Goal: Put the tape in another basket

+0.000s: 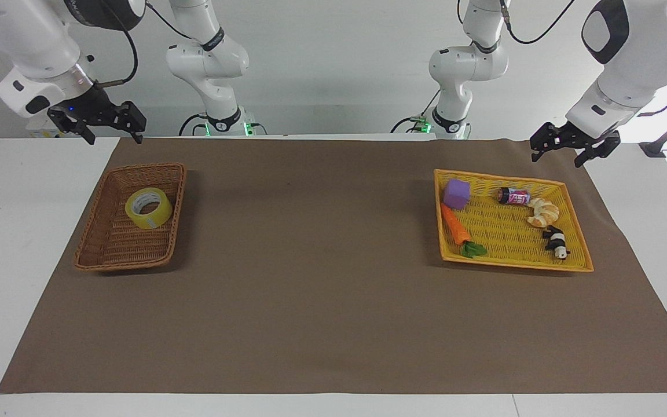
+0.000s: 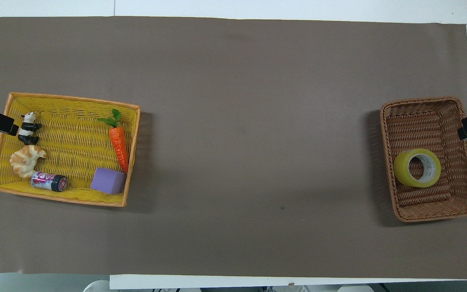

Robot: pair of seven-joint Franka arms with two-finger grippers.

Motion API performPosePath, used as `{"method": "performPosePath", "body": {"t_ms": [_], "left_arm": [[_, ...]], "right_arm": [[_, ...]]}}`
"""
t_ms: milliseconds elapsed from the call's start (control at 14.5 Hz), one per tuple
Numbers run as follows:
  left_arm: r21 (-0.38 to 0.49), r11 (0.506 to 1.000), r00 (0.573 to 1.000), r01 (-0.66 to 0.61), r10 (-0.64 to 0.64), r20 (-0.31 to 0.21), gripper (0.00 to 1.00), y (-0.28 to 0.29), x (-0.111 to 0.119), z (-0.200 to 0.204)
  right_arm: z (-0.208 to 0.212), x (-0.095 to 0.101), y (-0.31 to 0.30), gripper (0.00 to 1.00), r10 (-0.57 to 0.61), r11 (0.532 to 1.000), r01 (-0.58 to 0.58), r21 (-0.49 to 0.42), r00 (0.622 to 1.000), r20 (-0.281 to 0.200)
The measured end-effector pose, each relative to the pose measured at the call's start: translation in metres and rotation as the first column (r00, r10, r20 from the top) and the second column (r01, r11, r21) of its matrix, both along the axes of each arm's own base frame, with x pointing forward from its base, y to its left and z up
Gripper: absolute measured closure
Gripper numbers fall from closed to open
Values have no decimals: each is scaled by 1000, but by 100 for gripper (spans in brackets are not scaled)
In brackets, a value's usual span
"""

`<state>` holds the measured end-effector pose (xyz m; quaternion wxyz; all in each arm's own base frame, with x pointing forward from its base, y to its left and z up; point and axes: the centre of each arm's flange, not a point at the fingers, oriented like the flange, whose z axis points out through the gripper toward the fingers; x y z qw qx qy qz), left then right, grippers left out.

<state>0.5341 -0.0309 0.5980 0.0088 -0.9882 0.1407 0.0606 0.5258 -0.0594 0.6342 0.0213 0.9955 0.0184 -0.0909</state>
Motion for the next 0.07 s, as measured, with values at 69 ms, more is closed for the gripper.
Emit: {"method": "performPosePath", "body": {"t_ms": [69], "left_arm": [[0,1000,1000,0,0,0,0,0,0,0]], "right_arm": [[0,-1,-1,0,-1,1000,1,0,1000,1]]}}
